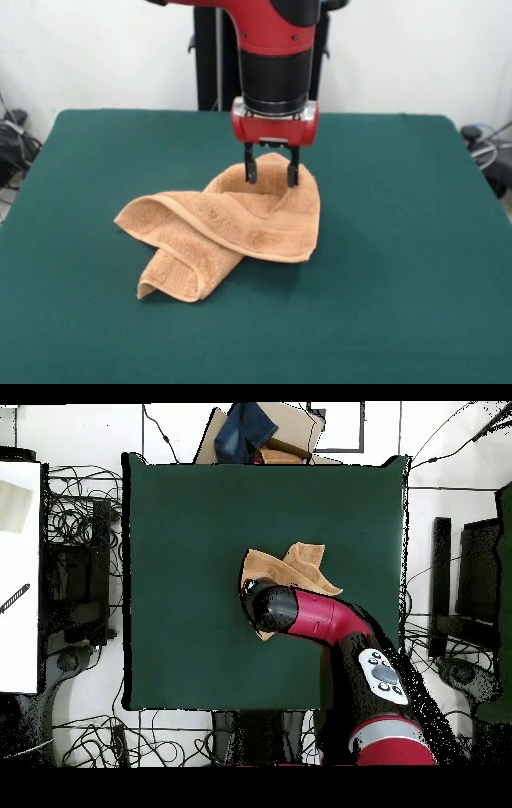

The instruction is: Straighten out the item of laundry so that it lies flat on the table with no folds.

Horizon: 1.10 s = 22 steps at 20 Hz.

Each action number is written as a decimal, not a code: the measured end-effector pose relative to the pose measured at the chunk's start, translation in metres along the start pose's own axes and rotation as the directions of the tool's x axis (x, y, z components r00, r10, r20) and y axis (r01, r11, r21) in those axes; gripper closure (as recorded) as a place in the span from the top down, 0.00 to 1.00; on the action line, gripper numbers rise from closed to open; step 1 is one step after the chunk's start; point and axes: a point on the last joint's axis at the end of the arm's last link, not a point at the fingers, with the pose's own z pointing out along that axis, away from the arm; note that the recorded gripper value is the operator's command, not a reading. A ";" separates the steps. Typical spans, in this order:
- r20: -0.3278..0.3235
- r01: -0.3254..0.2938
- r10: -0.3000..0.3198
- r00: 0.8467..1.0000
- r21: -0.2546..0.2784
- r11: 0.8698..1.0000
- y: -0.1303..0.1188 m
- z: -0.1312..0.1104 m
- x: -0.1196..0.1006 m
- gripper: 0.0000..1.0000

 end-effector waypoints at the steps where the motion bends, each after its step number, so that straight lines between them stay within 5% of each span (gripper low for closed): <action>1: 0.000 0.000 0.000 1.000 -0.001 1.000 0.000 0.000 0.000 1.00; 22: -0.018 0.017 -0.017 1.000 -0.014 1.000 0.017 0.015 0.002 1.00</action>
